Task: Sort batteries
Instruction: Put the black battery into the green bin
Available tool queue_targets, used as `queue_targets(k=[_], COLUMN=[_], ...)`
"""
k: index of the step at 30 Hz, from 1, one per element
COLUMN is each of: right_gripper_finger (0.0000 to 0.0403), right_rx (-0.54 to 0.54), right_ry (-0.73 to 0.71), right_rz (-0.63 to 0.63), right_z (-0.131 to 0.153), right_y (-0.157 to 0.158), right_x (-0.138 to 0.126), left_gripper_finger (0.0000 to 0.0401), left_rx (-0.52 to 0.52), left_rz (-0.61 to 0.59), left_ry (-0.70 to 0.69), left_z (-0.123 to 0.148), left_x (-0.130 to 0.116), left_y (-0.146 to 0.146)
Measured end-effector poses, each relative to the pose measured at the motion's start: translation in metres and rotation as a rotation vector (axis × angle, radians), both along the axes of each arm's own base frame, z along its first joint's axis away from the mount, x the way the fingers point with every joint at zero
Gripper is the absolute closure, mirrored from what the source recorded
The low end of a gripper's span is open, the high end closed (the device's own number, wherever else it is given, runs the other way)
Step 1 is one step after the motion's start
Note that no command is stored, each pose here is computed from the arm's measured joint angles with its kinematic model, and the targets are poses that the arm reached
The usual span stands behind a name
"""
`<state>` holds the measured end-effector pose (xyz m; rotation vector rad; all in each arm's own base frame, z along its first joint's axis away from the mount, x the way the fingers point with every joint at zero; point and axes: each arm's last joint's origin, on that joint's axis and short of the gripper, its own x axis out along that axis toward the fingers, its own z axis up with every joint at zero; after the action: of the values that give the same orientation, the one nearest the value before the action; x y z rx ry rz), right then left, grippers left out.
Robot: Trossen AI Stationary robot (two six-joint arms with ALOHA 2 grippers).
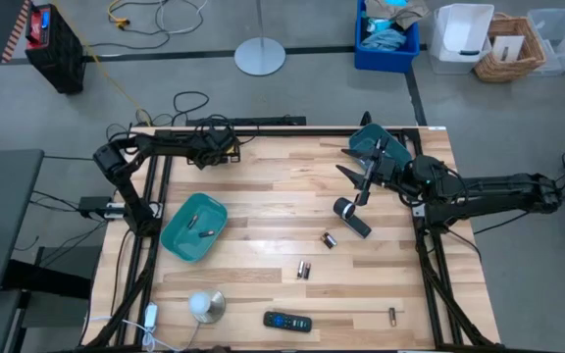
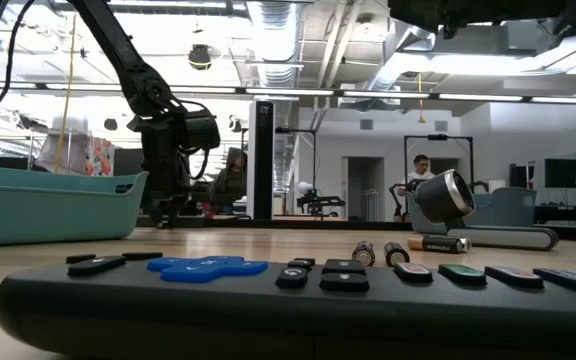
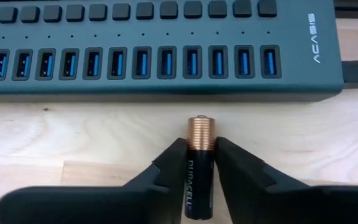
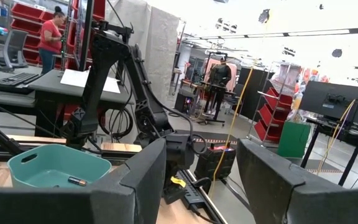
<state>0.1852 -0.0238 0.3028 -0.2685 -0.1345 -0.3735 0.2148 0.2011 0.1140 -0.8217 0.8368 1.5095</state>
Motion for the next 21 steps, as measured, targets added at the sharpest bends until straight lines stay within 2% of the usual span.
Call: queue_targets(k=[5,13,21], right_gripper_finger=[0.0188,0.0188,0.0188], right_rx=[0.0,0.0,0.001], right_ry=[0.0,0.002,0.003], right_rz=[0.0,0.0,0.0], right_z=[0.0,0.0,0.0], right_y=[0.0,0.0,0.0], right_x=[0.0,0.0,0.0], left_gripper_finger=[0.0356,0.0355,0.0357], left_rx=[-0.001,0.029,0.06], left_rz=[-0.022,-0.048,-0.093], left_ry=[0.007,0.026,0.0], left_z=[0.0,0.005,0.027], left_x=[0.003,0.008,0.011], left_y=[-0.004,-0.013,-0.03])
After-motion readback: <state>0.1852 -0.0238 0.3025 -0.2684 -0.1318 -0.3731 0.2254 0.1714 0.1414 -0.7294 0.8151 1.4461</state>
